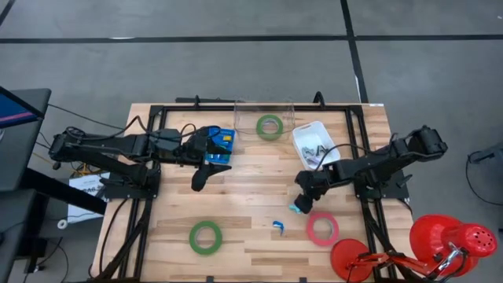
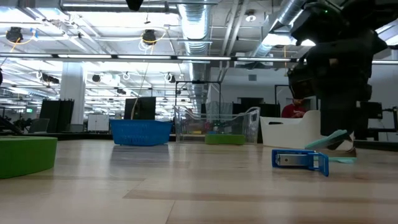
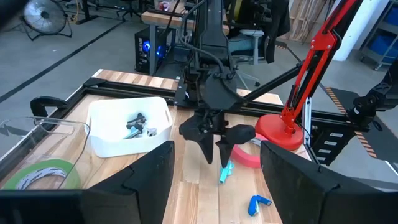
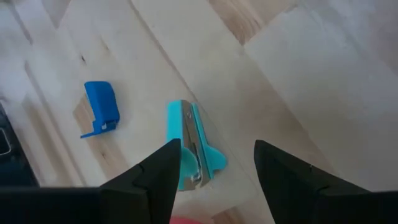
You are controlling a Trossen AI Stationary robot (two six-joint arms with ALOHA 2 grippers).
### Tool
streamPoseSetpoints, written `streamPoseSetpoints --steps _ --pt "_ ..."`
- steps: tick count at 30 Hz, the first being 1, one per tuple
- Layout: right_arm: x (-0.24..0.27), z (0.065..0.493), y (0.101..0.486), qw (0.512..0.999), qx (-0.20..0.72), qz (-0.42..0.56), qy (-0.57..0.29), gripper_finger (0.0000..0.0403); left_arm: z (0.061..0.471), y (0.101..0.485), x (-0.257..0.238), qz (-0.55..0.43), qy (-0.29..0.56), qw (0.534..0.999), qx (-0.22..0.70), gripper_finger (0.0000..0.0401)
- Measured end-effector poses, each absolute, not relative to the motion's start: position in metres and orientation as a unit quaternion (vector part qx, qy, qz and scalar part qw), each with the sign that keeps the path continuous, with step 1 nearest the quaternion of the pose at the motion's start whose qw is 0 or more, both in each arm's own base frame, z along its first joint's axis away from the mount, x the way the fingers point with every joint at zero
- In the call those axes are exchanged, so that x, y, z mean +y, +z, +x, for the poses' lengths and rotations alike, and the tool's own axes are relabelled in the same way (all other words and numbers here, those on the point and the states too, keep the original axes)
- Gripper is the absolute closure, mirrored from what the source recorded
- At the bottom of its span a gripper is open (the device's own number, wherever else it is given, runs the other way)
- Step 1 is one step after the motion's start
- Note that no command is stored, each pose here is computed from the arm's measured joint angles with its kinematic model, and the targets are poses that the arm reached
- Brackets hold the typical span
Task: Pick and place Stapler, Stapler remover, tape
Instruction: Put the light blue staple remover into the white bin
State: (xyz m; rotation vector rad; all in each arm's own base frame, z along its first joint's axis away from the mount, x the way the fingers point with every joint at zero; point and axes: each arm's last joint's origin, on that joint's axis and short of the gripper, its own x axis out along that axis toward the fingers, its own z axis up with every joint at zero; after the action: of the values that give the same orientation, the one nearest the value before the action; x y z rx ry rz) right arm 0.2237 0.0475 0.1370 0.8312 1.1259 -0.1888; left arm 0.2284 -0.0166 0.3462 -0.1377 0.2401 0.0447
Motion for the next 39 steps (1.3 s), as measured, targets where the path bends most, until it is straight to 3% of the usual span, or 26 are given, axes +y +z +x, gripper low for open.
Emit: streamPoseSetpoints --steps 5,17,31,39 --pt "0.0455 0.2253 0.1383 0.757 0.516 0.395 -0.073 0.0227 0.2285 0.3461 -0.0165 -0.069 0.022 0.99 0.12 0.0174" --pt "0.0457 0.2256 0.1392 0.754 0.517 0.4 -0.063 0.0334 0.2285 0.3461 -0.0166 -0.069 0.022 0.99 0.12 0.0174" --pt "0.0467 0.2272 0.1406 0.755 0.513 0.405 -0.047 0.0398 0.2285 0.3461 -0.0166 -0.068 0.022 0.99 0.12 0.0174" --pt "0.0475 0.231 0.1432 0.765 0.495 0.41 -0.034 0.0402 0.2285 0.3461 -0.0166 -0.069 0.022 0.99 0.12 0.0174"
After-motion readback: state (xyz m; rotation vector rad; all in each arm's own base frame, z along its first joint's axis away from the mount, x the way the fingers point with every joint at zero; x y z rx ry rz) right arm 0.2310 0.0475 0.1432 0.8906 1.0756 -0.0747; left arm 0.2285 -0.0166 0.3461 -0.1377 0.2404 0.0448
